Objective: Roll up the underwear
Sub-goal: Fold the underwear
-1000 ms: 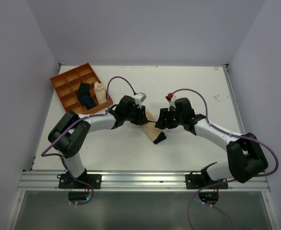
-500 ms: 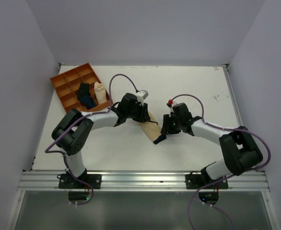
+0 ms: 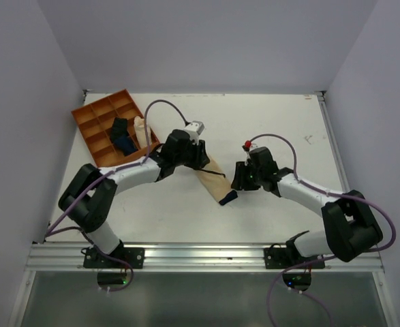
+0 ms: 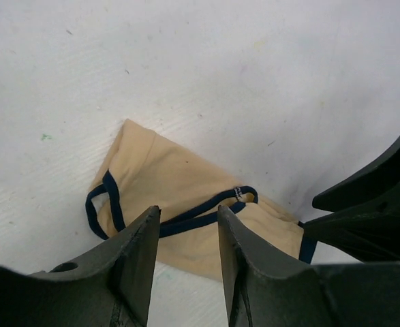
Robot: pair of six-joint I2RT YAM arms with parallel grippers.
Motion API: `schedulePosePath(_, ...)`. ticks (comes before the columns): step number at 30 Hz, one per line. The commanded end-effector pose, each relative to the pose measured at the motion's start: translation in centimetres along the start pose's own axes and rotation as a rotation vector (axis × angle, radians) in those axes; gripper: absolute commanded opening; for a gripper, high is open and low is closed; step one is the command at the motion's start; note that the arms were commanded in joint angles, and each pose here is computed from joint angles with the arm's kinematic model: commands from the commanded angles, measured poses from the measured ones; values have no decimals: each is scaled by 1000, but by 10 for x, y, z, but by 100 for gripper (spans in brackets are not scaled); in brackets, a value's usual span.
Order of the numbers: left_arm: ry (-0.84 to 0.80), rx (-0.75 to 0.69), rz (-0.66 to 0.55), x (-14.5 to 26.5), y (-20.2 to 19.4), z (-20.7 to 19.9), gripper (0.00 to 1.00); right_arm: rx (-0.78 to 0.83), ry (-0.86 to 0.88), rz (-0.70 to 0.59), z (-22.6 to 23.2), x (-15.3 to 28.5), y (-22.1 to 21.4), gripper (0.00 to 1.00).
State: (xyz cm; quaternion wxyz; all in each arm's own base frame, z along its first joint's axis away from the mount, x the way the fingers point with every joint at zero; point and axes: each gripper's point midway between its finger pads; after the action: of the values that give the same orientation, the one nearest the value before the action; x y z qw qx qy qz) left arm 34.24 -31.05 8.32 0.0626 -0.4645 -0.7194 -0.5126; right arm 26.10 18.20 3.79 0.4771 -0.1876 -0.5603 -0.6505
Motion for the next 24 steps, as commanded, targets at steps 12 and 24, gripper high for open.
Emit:
schedulePosePath(12,-259,24,-4,22,-18,-40,17,26,182,-99,46,-2,53,22)
schedulePosePath(24,80,95,30,-3,-41,30,10,-4,144,-54,33,-40,41,23)
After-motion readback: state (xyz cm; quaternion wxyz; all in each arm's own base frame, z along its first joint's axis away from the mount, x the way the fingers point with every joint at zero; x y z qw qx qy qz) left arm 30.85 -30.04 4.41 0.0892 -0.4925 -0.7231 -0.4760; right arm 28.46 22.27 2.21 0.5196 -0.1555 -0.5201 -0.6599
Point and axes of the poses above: each gripper's point midway between its finger pads, its own x axis back along the fingers, its own z axis along the line the jaws close on, y = z × x, and after that the axes turned 7 degrees about x, right-handed
